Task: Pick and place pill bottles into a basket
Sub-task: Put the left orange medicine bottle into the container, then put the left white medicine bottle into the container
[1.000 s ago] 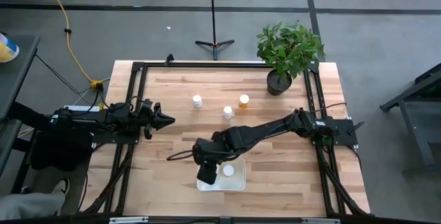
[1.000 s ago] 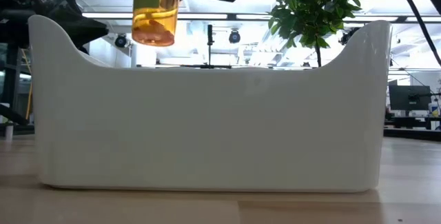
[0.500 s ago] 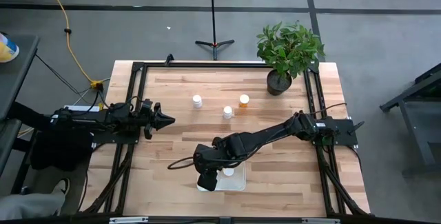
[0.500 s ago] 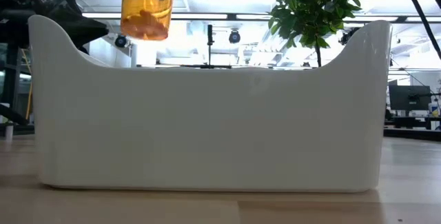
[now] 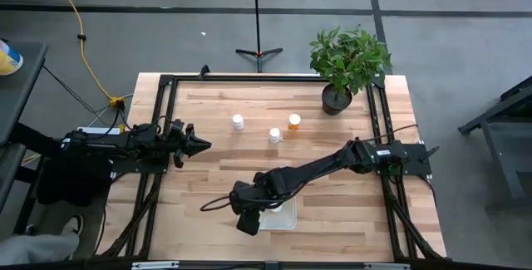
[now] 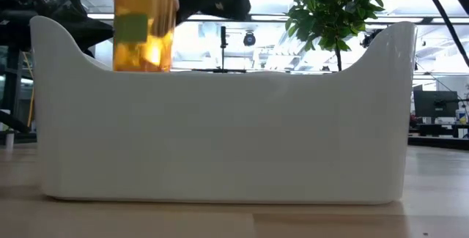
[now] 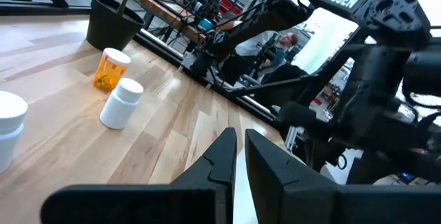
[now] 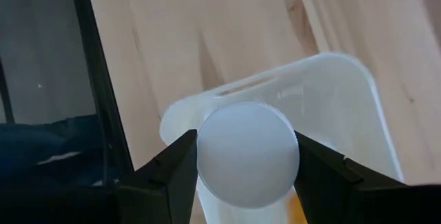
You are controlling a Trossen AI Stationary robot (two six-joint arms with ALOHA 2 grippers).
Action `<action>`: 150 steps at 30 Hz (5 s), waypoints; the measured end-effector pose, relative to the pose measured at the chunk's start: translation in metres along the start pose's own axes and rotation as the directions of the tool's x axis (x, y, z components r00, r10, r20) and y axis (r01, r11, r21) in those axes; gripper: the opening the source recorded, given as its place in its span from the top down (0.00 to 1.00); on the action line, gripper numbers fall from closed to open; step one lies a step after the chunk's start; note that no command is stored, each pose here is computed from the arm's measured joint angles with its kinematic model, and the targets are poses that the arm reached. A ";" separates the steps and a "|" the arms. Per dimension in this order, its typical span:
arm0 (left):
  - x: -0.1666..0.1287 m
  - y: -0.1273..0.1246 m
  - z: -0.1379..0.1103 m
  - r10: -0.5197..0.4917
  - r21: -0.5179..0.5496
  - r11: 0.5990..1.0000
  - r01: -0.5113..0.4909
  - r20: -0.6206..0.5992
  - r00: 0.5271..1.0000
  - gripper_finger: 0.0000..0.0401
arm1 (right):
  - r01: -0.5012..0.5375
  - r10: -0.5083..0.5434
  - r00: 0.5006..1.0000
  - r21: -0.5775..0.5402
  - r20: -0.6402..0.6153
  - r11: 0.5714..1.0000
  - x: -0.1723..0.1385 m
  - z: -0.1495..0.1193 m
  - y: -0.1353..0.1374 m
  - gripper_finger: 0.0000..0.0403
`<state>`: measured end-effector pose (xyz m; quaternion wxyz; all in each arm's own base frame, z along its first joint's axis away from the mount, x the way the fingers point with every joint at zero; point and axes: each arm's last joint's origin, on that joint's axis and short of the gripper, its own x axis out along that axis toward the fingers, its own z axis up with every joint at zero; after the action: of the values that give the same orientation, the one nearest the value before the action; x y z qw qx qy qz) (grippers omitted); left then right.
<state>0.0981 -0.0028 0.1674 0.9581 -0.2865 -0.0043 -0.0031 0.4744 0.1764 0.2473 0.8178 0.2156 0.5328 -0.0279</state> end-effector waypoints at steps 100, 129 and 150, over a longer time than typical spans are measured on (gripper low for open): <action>0.000 0.000 0.000 -0.001 -0.001 1.000 0.001 0.000 1.000 0.83 | 0.123 -0.116 0.988 -0.063 0.104 0.990 -0.048 0.065 -0.093 0.34; 0.000 0.000 0.000 -0.002 -0.004 1.000 0.002 -0.001 1.000 0.83 | 0.233 -0.249 0.930 0.089 0.271 0.968 -0.070 0.126 -0.214 0.34; 0.000 -0.001 -0.001 -0.037 -0.001 0.999 0.037 -0.033 0.999 0.83 | 0.173 -0.213 0.950 0.184 0.227 0.968 -0.021 0.136 -0.253 0.26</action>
<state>0.0981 -0.0043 0.1666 0.9578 -0.2863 0.0062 -0.0254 0.5127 -0.1091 0.2307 0.8505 0.2227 0.4423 -0.1775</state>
